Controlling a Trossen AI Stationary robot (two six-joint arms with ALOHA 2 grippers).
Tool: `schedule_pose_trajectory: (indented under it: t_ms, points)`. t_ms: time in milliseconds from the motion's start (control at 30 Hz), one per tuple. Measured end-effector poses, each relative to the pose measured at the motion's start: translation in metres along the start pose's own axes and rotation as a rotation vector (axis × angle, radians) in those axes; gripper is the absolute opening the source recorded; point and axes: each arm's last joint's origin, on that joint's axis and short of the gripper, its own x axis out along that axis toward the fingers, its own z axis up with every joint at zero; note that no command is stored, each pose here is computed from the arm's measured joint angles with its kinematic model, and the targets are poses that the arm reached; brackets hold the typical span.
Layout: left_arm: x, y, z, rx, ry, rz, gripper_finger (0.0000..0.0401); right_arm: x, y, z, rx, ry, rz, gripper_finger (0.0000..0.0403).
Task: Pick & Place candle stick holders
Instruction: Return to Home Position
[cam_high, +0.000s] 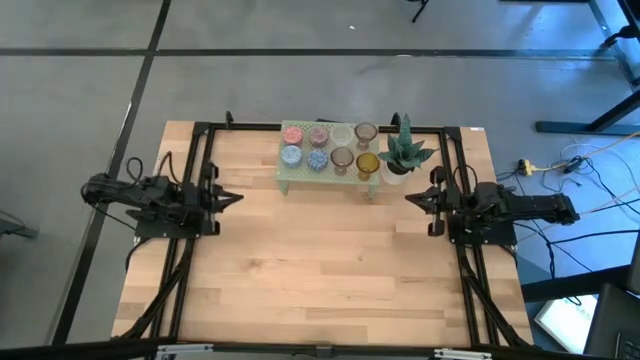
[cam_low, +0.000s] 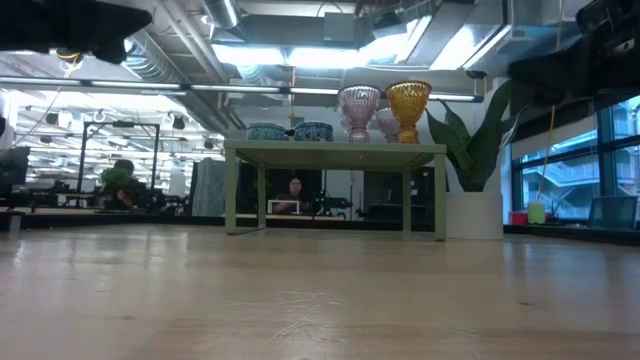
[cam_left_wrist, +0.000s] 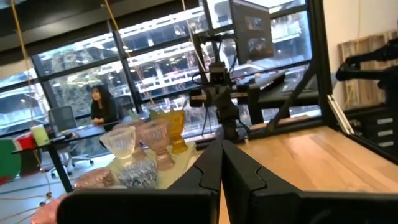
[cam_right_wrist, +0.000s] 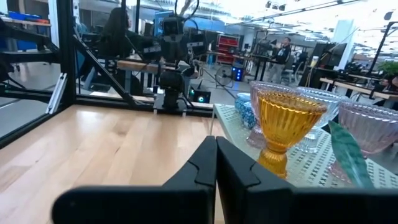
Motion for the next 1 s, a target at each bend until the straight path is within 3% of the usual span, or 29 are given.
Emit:
schedule_pose_trajectory:
  t_ms: [600,1000]
  points:
    - [0.007,-0.013,-0.037,-0.026,-0.03,-0.011,0.0002,-0.001,-0.001,-0.004,0.035,0.037,-0.019,0.0007]
    - [0.007,-0.013,-0.038,-0.079,-0.015,0.002,0.0002,-0.001,-0.001,-0.003,0.078,0.031,-0.022,0.0007]
